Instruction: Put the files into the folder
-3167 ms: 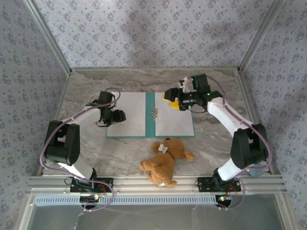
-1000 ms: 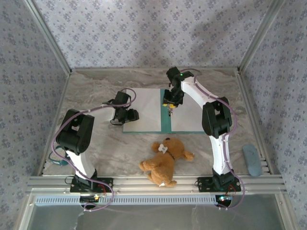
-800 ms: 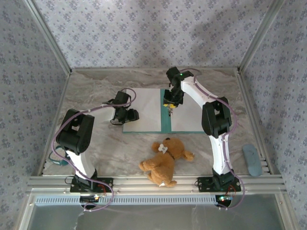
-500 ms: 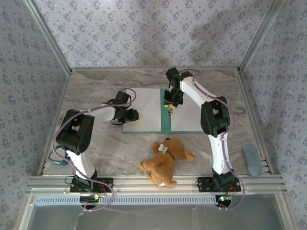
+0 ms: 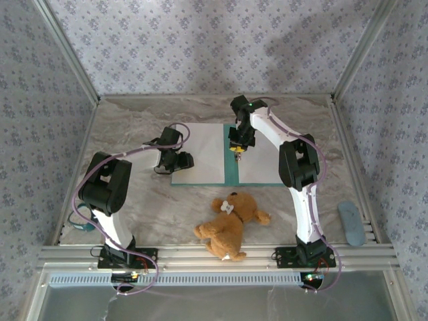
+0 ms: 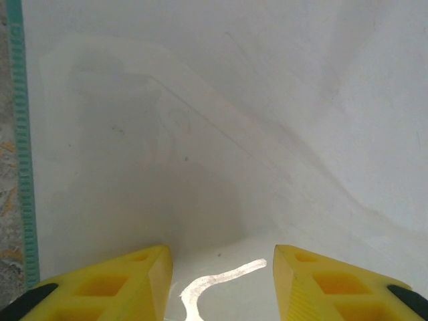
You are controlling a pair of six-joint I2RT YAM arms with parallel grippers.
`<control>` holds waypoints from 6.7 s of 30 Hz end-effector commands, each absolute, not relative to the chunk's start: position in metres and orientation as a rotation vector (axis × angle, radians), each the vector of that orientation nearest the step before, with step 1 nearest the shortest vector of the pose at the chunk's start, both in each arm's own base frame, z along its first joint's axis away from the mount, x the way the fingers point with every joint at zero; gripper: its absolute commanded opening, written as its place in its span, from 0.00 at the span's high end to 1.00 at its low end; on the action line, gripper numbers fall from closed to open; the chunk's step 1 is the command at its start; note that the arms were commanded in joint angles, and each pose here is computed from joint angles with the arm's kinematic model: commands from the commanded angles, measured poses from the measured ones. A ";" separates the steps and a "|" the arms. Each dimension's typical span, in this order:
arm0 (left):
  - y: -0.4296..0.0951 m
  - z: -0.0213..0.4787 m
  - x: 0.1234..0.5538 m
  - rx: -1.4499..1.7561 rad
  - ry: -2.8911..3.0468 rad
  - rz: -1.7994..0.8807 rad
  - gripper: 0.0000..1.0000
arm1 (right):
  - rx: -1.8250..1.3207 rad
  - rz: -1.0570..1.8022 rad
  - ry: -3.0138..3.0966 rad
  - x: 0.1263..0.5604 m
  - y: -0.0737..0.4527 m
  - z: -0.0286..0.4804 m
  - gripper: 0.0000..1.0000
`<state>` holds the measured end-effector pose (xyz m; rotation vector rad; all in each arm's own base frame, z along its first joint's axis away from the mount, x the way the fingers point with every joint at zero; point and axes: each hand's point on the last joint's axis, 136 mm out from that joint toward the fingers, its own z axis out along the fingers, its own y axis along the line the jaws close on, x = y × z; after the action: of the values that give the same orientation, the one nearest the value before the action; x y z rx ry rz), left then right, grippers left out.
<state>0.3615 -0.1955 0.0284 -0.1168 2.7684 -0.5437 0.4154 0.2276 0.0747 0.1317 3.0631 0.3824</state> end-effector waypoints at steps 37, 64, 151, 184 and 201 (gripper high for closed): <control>-0.187 0.001 0.338 -0.154 2.895 -0.480 0.55 | 0.035 0.190 3.162 0.398 0.215 0.065 0.91; -0.183 -0.001 0.336 -0.178 2.912 -0.445 0.55 | -0.040 0.010 3.223 0.377 0.200 0.037 0.95; -0.186 -0.001 0.337 -0.186 2.927 -0.450 0.55 | 0.014 0.905 2.836 0.524 0.226 0.061 0.56; -0.184 -0.002 0.335 -0.192 2.935 -0.442 0.55 | -0.176 1.174 2.751 0.505 0.248 0.092 0.58; -0.185 -0.004 0.335 -0.194 2.938 -0.445 0.55 | -0.319 1.210 2.788 0.434 0.248 0.107 0.59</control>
<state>0.3625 -0.1957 0.0263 -0.1581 2.7986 -0.5317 0.4474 0.2437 0.0983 -0.2511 2.8020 1.2040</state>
